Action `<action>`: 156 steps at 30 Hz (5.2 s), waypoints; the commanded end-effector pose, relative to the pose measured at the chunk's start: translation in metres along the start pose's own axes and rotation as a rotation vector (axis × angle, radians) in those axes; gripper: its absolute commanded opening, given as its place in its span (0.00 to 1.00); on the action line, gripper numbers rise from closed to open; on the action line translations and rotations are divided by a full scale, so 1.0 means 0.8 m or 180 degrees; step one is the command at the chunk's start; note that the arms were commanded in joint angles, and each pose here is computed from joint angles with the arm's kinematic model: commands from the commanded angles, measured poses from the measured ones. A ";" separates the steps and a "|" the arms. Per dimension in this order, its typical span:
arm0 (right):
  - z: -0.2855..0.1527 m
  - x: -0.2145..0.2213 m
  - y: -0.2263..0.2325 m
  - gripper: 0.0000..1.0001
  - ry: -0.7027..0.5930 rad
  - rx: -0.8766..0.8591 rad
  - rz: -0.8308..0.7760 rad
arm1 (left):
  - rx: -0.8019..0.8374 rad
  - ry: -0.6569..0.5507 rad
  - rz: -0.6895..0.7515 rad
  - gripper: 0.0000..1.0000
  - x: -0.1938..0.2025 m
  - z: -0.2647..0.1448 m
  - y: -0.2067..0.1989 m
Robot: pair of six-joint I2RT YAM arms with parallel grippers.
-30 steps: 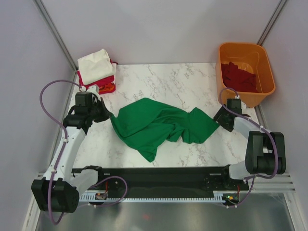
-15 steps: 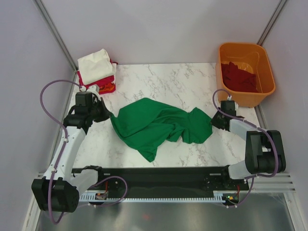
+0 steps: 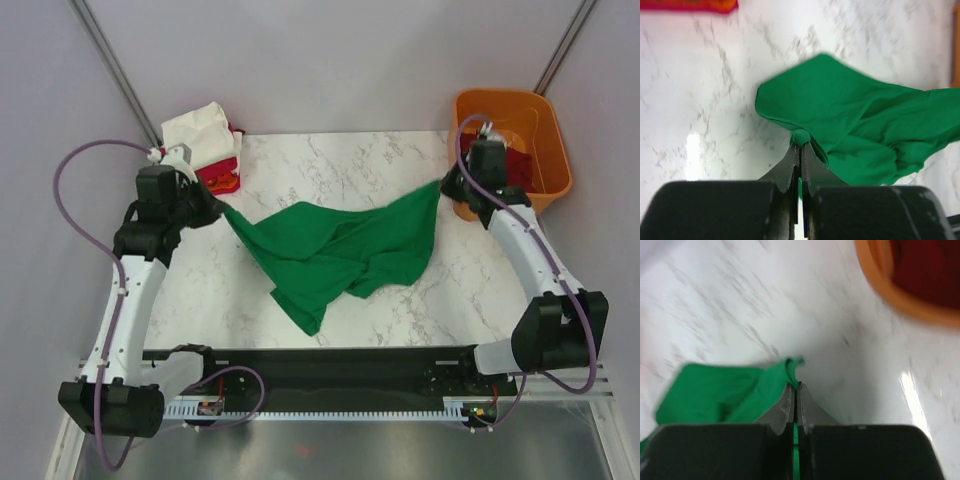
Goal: Fold and stack the t-shirts
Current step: Flatten the tshirt out
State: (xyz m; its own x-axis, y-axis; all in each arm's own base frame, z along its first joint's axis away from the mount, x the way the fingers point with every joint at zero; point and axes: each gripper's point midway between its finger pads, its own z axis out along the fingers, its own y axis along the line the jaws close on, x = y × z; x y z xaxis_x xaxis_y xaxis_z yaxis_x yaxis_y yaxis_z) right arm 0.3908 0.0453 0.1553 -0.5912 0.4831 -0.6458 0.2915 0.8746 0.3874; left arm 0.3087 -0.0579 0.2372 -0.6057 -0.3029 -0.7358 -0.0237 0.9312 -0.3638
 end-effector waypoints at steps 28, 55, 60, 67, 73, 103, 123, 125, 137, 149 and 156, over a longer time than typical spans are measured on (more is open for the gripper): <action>-0.423 -0.305 0.163 0.00 -0.2675 -0.1234 -0.0281 | 0.0342 -0.2401 0.0467 0.02 -0.170 -0.339 -0.086; -0.196 -0.205 0.114 0.00 -0.0980 -0.0943 -0.0227 | 0.0472 -0.0483 -0.0464 0.07 0.079 -0.202 -0.032; -0.173 -0.102 0.103 0.00 -0.0523 -0.1063 -0.0126 | 0.0333 -0.0157 -0.0631 1.00 0.136 -0.182 -0.010; -0.150 -0.004 0.075 0.00 -0.0119 -0.0898 -0.0316 | 0.0479 -0.0379 -0.0387 0.92 0.066 -0.137 -0.028; -0.137 0.037 0.062 0.00 0.0051 -0.0853 -0.0467 | 0.0608 0.0144 -0.0389 0.75 0.055 -0.007 -0.063; -0.125 0.046 0.056 0.00 0.0138 -0.0764 -0.0642 | 0.0692 0.1335 0.0539 0.42 0.154 0.312 -0.159; -0.120 0.049 0.058 0.00 0.0165 -0.0743 -0.0675 | 0.0435 0.1329 0.0642 0.51 0.171 0.289 -0.132; -0.119 0.050 0.058 0.00 0.0177 -0.0735 -0.0678 | 0.0438 0.1325 0.0642 0.51 0.171 0.284 -0.131; -0.117 0.049 0.059 0.00 0.0177 -0.0725 -0.0692 | 0.0566 0.1400 0.0672 0.20 0.184 0.285 -0.143; -0.114 0.048 0.060 0.00 0.0173 -0.0701 -0.0710 | 0.0747 0.1069 0.0675 0.17 0.132 0.254 -0.172; -0.134 0.026 0.079 0.00 0.0016 -0.0855 -0.0694 | 0.1046 0.0531 0.0809 0.02 0.045 0.148 -0.205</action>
State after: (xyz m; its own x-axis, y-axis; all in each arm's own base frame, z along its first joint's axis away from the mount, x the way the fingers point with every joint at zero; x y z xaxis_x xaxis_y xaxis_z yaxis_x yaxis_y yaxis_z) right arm 0.3053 0.1024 0.1964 -0.6989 0.2826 -0.6570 0.0070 0.9213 0.3889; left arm 0.4036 -0.2532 0.1308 -0.7775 -0.0387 -0.6277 0.2751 0.8766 -0.3948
